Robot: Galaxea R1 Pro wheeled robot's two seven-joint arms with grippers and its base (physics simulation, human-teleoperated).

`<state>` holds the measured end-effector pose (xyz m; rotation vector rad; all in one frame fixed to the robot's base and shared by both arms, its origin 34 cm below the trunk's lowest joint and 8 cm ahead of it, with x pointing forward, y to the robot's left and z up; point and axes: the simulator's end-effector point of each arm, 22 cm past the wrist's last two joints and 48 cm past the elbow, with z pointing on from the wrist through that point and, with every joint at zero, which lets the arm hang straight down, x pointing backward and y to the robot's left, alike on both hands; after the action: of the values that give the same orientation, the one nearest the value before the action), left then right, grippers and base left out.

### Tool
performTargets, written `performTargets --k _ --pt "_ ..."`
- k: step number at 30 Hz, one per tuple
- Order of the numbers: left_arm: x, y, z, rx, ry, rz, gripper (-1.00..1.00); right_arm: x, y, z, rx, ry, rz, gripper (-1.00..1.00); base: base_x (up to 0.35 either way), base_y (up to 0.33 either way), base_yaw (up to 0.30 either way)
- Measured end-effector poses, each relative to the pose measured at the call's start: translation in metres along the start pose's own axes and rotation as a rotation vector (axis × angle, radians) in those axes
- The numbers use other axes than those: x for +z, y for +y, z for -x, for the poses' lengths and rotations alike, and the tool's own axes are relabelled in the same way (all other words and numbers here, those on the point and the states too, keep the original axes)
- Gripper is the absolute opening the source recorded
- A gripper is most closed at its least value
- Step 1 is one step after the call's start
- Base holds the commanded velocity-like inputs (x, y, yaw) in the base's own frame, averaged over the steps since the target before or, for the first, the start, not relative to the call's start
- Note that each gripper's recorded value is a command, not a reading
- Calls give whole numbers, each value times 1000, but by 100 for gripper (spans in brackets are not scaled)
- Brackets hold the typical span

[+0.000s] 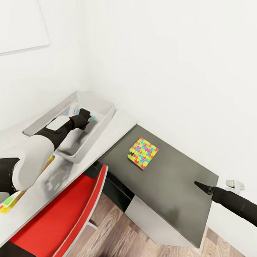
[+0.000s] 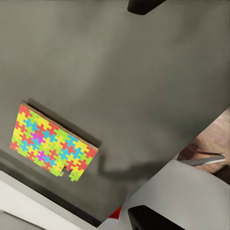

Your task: Put all the toys in the child's room - the three board games (two on the bed and one on the table), the two jigsaw puzzles on the table, and the tennis ball on the table - inside the toy box on the table in the child's room.

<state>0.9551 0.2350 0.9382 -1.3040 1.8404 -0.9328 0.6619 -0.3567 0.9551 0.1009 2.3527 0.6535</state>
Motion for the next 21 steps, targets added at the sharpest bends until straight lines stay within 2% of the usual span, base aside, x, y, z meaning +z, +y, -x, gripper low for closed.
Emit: performTargets --k 10,21 --pt "5 -26 5 15 13 -35 -100 5 -2 -5 6 13 -1 100 0 0 0" --pt "6 -27 2 24 14 -38 -100 6 -2 -7 7 15 0 100 0 0 0"
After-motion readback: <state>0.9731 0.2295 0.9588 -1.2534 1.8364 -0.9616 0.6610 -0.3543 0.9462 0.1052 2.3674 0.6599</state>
